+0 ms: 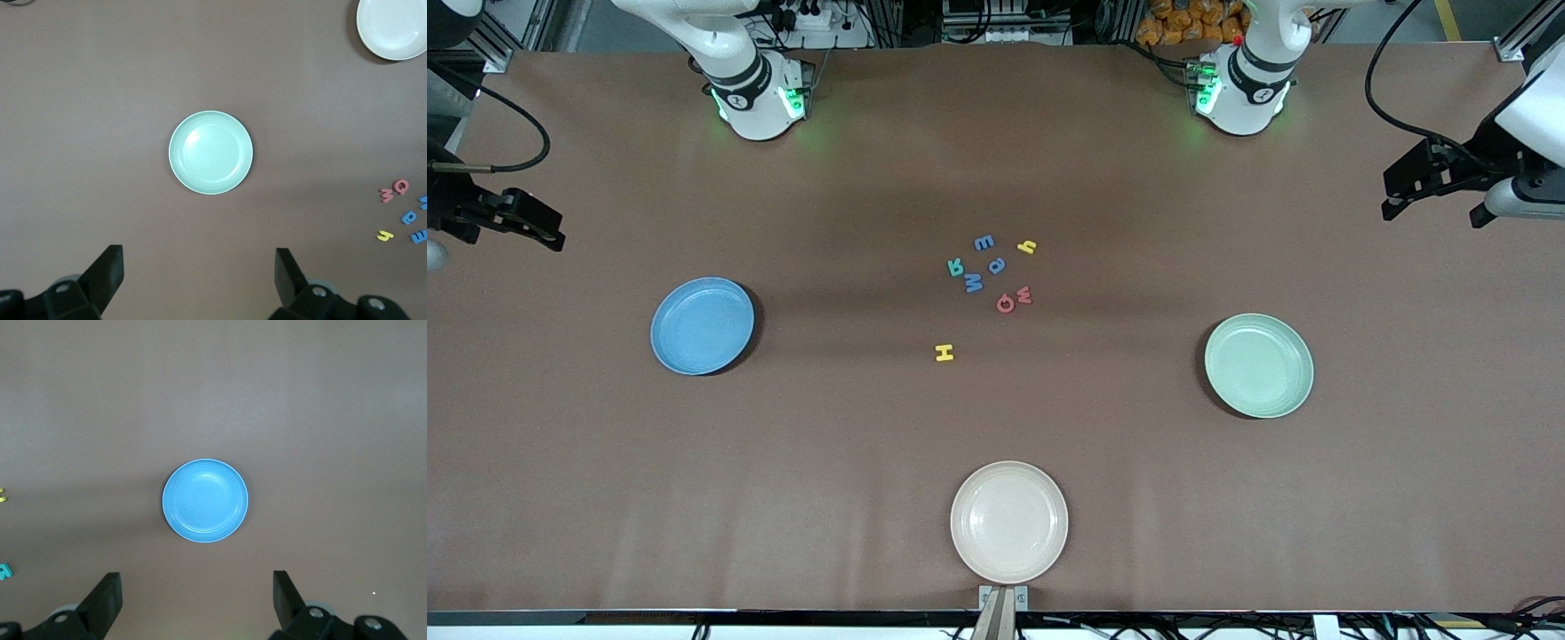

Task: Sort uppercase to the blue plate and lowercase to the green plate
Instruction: 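Move the left gripper from rest toward the foam letter pile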

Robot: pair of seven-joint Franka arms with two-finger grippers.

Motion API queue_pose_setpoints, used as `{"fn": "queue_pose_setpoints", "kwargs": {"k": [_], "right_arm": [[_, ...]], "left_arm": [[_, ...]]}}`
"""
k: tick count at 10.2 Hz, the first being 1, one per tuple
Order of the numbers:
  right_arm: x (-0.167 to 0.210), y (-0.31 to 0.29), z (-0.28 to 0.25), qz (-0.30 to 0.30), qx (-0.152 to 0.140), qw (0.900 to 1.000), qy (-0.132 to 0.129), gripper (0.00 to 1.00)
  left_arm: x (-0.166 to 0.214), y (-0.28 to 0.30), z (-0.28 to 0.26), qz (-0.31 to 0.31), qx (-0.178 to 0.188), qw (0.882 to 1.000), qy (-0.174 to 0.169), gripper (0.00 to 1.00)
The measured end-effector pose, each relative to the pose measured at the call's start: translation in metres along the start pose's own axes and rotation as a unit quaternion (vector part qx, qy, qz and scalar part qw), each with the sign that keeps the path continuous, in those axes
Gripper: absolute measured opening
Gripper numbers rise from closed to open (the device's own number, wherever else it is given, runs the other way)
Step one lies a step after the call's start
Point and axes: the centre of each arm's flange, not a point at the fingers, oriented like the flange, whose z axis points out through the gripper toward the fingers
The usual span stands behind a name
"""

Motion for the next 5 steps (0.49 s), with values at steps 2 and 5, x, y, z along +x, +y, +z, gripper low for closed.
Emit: {"fn": "queue_pose_setpoints", "kwargs": {"k": [2,5], "right_arm": [[0.0000,0.0001,0.0000,0.000,0.000,1.000,0.000,1.00],[0.0000,0.0001,0.0000,-0.001,0.000,1.000,0.000,1.00]], "left_arm": [[0.0001,0.0010,0.0008,0.006,0.000,1.000,-0.001,1.00],[0.0008,0.0013,0.0030,0.006,0.000,1.000,-0.005,1.00]]}}
